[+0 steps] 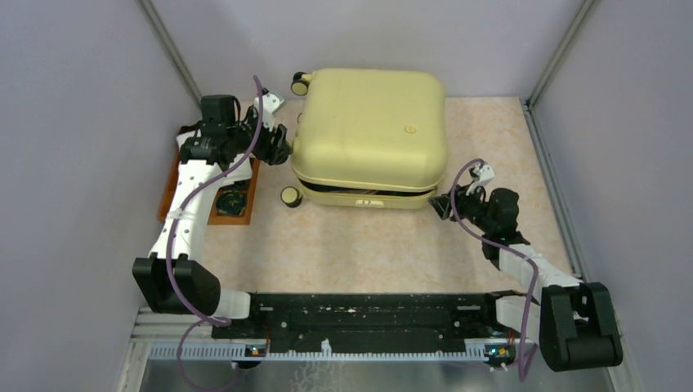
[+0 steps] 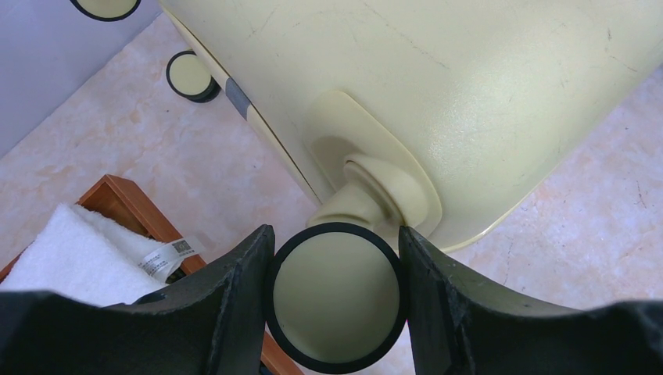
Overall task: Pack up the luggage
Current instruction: Zip the luggage at the center of the board.
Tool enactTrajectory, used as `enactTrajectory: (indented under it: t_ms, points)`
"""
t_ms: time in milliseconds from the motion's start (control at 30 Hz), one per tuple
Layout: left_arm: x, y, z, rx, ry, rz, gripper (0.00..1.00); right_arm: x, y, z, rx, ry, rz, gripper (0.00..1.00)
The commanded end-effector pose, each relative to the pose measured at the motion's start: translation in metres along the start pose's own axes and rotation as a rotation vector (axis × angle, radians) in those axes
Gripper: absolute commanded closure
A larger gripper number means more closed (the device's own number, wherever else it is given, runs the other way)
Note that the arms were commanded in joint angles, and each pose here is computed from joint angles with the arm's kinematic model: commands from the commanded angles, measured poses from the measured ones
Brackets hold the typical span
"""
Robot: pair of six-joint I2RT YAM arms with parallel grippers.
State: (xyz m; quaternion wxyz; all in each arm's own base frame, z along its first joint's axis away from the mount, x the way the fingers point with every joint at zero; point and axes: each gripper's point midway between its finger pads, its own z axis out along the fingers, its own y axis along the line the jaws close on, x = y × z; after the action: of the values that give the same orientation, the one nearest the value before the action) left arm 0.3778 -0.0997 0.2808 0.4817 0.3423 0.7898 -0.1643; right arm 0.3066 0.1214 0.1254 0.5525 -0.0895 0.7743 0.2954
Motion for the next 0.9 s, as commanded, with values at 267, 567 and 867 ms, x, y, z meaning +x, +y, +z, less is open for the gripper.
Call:
enactTrajectory:
  t_ms: [267, 567, 867]
  points:
    - [-0.065, 0.015, -0.026, -0.086, -0.191, 0.149, 1.00, -0.044, 0.006, 0.027, -0.149, -0.093, -0.130, 0.58]
    - [-0.060, 0.014, -0.026, -0.085, -0.180, 0.151, 1.00, -0.055, 0.009, 0.025, -0.161, -0.138, -0.158, 0.77]
    - [-0.056, 0.010, -0.028, -0.078, -0.177, 0.164, 1.00, -0.051, 0.002, 0.020, -0.100, -0.127, -0.109, 1.00]
